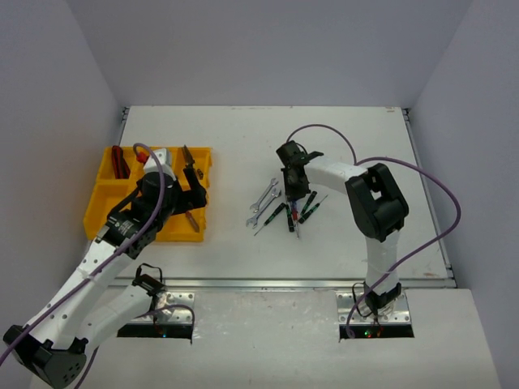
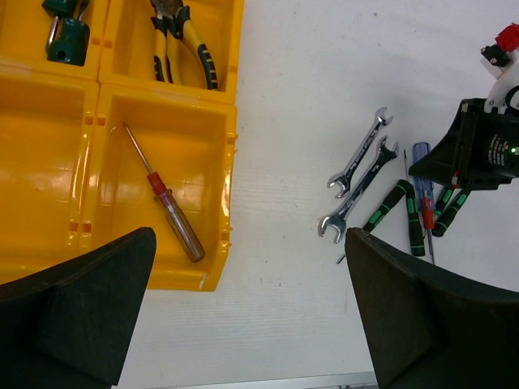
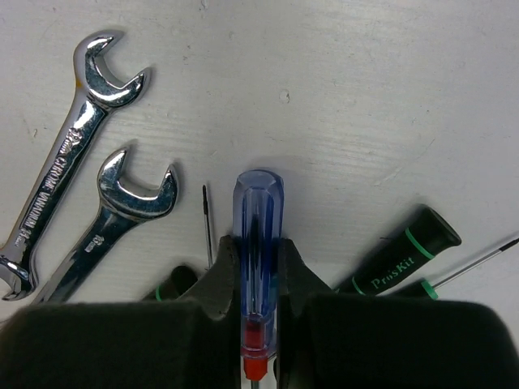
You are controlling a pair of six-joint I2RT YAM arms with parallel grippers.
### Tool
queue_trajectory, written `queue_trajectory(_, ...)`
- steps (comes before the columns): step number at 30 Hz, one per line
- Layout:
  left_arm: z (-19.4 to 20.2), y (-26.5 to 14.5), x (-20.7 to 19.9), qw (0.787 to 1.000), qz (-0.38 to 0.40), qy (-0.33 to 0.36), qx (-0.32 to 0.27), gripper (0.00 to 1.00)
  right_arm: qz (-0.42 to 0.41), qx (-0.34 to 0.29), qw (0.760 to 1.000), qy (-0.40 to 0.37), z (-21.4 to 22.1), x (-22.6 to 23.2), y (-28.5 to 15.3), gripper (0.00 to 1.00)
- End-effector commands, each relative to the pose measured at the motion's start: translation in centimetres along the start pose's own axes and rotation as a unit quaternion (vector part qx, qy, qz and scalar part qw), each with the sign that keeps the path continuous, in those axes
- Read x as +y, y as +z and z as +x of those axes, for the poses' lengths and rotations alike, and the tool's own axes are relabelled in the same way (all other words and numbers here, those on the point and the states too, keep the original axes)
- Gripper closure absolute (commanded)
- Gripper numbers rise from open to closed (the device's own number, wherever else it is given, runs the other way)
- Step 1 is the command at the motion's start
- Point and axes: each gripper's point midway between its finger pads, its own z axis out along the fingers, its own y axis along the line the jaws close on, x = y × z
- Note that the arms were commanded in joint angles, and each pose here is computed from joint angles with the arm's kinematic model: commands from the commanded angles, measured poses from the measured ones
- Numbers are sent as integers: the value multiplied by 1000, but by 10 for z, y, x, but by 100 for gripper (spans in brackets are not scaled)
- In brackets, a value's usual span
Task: Sort the tools into containers
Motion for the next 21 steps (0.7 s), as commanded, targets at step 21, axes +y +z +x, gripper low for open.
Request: queue_trajectory(21, -12, -54, -191, 847, 497, -184, 31, 7, -348, -363, 831, -240, 28, 137, -277, 100)
